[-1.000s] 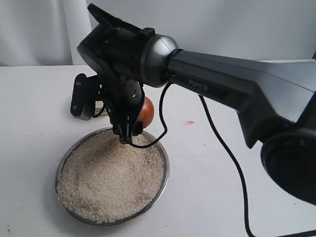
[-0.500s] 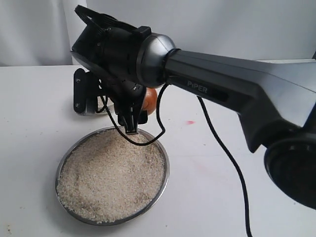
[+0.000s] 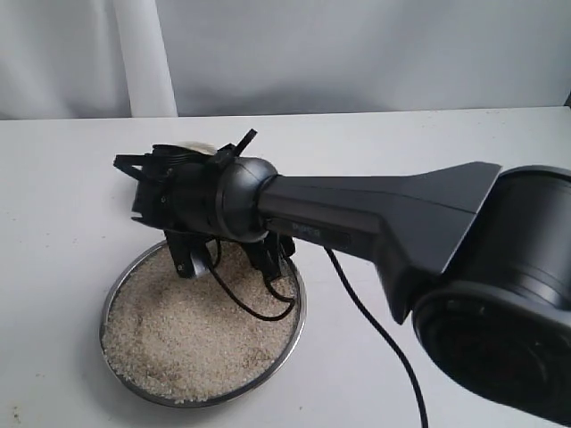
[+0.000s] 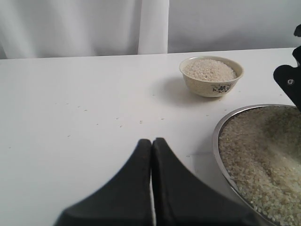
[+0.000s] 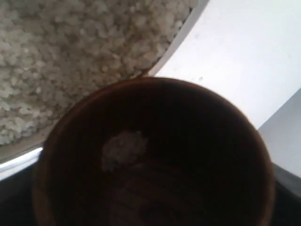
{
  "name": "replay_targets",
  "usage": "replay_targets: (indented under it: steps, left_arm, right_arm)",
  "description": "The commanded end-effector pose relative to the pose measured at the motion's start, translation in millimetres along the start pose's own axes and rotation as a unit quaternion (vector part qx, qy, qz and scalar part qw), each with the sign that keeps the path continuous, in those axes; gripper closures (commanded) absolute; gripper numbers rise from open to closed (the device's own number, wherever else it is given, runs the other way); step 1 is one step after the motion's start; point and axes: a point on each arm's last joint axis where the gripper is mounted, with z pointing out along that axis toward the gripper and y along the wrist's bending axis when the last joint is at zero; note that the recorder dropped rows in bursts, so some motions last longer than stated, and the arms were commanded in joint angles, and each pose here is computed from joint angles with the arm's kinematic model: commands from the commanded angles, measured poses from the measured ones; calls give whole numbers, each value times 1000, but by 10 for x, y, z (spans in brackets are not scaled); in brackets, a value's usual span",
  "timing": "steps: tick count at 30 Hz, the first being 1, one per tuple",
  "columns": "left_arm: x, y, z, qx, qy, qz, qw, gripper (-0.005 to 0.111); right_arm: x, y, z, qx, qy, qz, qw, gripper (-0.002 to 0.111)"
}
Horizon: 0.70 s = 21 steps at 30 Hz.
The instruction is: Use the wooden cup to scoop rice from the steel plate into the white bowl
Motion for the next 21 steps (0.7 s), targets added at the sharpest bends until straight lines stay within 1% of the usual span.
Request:
replay_targets:
  steps: [1,5,13,21]
  left_arm:
    - [-9,-3,0,3,-8,1,1000,107]
    - [-9,-3,0,3,-8,1,1000,107]
    - [-9,-3,0,3,-8,0,1000,107]
    - [-9,-3,0,3,-8,1,1000,107]
  right_arm:
    - [-55,-17,-146,44,12,-28,999,108]
    - [-164,54,-136,45,13,-42,998,108]
    - [-493,316,95,39,33,-87,995,108]
    - [-609,401,49,32,11,-91,995,108]
